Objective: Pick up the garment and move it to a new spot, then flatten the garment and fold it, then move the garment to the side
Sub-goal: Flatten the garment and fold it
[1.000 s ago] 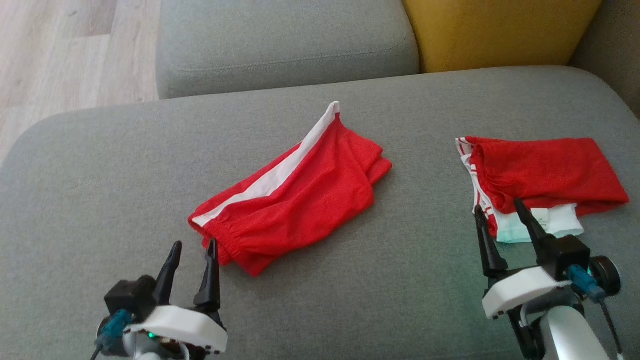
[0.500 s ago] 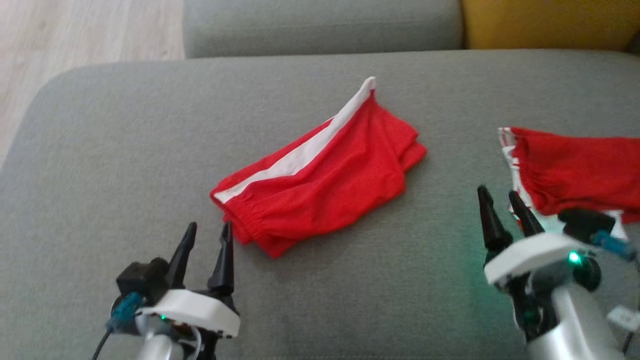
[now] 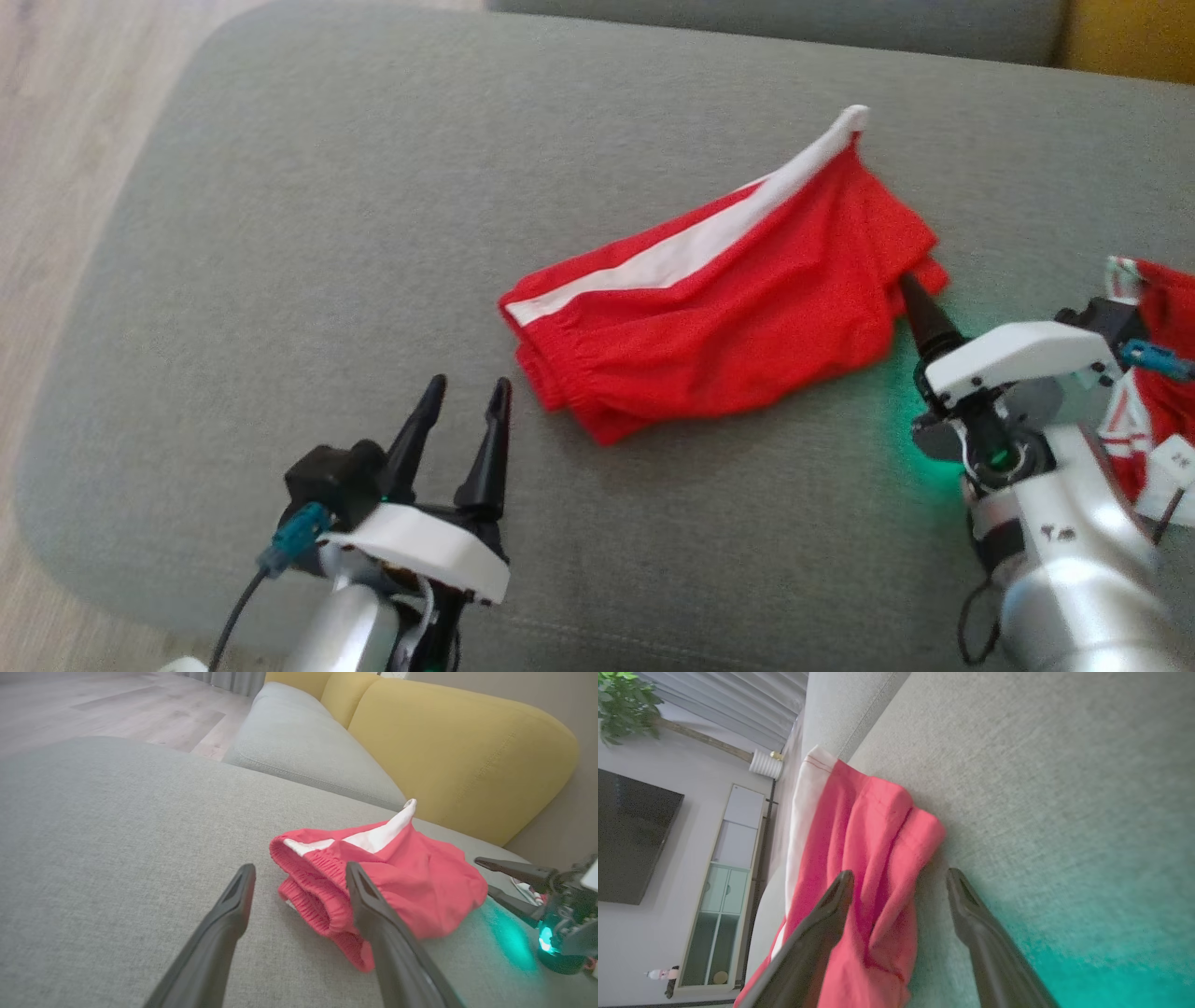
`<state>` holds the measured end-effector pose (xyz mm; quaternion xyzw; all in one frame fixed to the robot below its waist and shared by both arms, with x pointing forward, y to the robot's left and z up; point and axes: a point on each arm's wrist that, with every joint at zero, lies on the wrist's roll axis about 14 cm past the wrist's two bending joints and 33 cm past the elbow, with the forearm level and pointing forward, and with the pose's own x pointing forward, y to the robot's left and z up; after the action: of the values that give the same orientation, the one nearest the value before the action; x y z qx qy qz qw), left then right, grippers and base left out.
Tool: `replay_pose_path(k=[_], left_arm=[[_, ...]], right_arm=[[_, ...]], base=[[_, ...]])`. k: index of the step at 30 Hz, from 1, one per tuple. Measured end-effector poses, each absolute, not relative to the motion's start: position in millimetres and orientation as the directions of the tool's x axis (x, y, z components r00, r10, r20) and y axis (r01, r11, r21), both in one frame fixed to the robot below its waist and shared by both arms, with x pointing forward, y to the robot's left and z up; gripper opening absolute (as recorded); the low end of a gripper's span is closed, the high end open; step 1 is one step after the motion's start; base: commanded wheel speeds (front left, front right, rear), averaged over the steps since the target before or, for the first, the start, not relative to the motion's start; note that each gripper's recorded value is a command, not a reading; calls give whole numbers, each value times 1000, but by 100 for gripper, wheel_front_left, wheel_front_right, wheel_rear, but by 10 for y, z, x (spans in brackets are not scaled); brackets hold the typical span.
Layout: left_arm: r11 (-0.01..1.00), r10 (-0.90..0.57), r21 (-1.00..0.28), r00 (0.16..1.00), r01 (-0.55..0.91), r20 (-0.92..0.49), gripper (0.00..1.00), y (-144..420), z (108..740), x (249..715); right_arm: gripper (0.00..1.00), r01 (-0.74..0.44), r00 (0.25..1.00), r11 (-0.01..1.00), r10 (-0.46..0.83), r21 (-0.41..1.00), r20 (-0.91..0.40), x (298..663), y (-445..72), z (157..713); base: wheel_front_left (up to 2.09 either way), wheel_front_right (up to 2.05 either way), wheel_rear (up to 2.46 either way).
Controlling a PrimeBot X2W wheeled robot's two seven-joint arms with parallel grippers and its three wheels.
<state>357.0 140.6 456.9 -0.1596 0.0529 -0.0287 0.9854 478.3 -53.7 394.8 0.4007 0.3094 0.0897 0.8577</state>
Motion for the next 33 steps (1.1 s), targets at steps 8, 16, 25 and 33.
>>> replay_pose_path(k=[8,16,25,33], left_arm=[[931,-9,-364,996,-26,-94,100,1504,4621,3496],[933,25,-356,997,-48,-68,100,1583,4728,3509],[932,8,-360,999,-27,-54,100,1536,4765,3537],[930,-32,-368,999,16,-36,100,1417,4809,3569]], right_arm=[[100,129,764,672,402,730,-505,5062,-312,3873],[21,129,732,712,401,691,-550,5197,-168,3824],[0,126,779,734,343,667,-525,5206,-296,3897],[0,94,889,727,246,680,-386,5272,-600,4237]], base=[[0,0,0],[0,0,0],[0,0,0],[0,0,0]])
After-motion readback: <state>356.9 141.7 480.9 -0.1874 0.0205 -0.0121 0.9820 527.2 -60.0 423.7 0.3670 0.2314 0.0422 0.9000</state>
